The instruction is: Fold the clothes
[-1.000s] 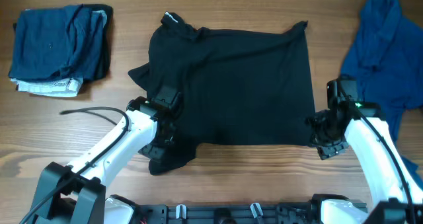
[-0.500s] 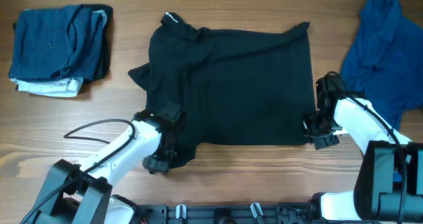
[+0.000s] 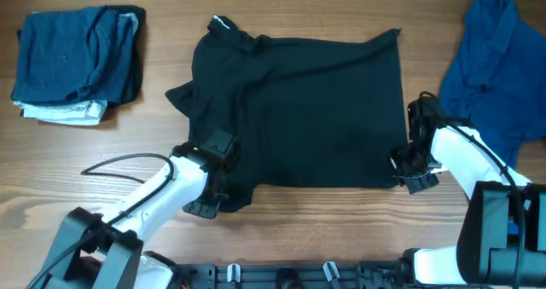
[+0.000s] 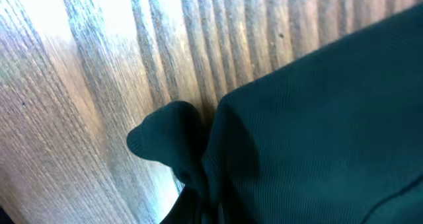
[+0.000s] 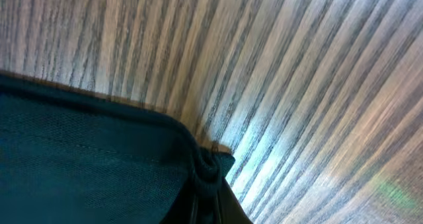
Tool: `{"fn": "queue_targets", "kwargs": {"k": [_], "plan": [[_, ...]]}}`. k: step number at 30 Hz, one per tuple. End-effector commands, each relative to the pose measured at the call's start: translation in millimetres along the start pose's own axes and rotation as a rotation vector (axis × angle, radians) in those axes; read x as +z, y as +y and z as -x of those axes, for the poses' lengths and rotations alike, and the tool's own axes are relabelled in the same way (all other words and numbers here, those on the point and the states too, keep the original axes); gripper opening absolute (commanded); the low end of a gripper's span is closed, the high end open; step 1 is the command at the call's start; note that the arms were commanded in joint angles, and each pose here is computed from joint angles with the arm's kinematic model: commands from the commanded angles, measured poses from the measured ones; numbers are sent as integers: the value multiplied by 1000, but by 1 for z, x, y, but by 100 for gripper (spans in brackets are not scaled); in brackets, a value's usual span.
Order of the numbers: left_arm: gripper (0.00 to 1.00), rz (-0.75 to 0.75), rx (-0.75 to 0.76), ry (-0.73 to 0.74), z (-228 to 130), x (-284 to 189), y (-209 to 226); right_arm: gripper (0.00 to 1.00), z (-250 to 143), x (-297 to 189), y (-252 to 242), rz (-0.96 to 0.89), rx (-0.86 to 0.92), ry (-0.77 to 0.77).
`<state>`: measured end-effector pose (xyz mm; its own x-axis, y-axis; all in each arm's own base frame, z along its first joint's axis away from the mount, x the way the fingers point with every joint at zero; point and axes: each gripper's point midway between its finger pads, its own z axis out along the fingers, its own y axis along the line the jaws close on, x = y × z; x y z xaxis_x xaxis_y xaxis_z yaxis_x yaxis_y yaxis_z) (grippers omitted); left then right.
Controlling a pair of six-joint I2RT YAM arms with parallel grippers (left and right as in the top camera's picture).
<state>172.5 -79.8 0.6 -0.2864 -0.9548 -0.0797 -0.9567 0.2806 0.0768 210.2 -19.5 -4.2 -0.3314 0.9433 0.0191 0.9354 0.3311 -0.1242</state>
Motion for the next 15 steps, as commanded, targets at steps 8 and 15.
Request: {"fn": "queue_targets", "kwargs": {"k": [8, 15], "plan": [[4, -400, 55, -95, 29, -95, -16, 4, -10, -44, -17, 99, -206, -36], [4, -490, 32, -209, 44, -101, -47, 4, -3, -74, 14, 311, -381, -139]]}}
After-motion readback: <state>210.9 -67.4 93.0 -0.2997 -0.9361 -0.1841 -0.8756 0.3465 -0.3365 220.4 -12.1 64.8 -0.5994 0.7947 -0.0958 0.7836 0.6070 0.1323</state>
